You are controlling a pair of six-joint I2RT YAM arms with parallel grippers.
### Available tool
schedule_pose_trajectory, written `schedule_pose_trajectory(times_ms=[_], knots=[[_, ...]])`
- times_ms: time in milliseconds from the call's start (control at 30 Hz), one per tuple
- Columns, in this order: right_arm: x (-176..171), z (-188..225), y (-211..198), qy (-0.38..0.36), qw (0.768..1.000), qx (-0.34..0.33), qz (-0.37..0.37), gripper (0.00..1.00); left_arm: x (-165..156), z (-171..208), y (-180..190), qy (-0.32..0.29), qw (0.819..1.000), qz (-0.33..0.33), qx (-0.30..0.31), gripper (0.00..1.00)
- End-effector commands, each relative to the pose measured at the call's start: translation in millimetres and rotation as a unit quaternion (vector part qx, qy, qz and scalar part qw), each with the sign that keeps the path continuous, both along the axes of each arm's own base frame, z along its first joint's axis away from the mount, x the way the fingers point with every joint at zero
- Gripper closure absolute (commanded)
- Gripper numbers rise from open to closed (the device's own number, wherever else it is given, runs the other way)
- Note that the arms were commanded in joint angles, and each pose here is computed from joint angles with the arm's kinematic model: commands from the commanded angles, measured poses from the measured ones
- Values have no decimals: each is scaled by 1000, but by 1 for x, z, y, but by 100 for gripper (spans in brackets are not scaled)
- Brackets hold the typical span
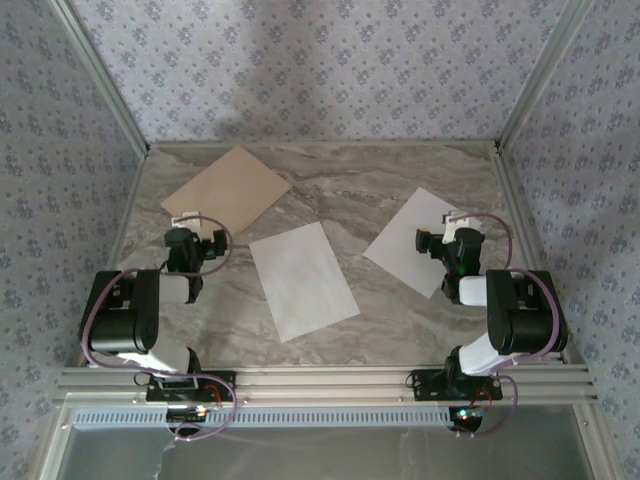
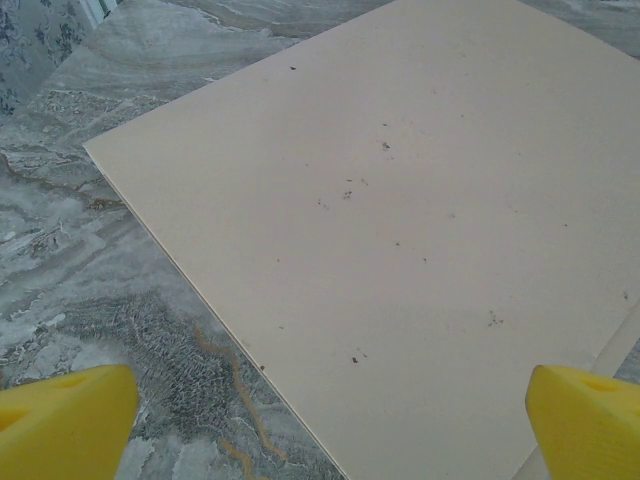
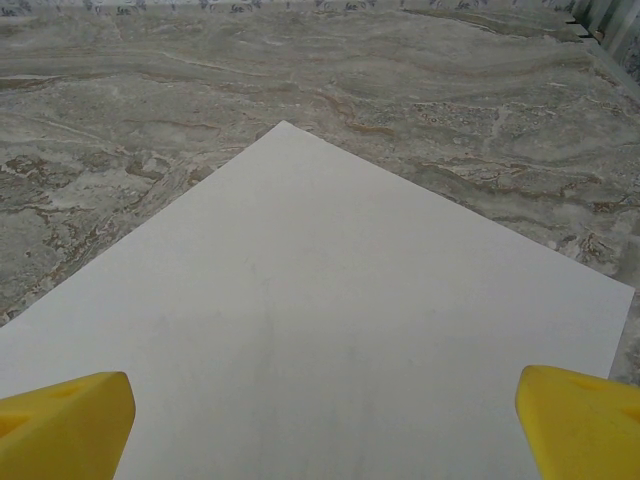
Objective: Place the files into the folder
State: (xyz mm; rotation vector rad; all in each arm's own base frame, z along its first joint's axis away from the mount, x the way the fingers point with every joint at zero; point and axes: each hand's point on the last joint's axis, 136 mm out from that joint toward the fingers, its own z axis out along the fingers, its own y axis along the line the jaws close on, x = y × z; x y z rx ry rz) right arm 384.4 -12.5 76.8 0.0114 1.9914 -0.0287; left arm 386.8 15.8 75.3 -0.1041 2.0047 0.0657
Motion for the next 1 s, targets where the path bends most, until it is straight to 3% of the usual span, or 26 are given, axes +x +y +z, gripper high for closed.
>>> schedule_pose_trajectory(times_ms=[0,467,600,767,833,967], knots=[[7,8,-2,-13,1000,1,2,0,10,14,3,-25,1000,4,6,0],[3,11,0,-27,1000,2,9,0,11,18,-1,-21,1000,-8,7,0],[-2,20,0,-38,999,0,8,0,6,35,1,-27,1000,2,15,0],[-4,44,3,-14,1000,11,12,0,-2,83,-16,-58,997,-3,47,0],[-5,60,4,-9,999,37,6,0,-3,103,-21,-62,998,6,21,0],[-3,95,24,-29,987,155,28,0,10,120,-34,-17,999,13,-38,0]])
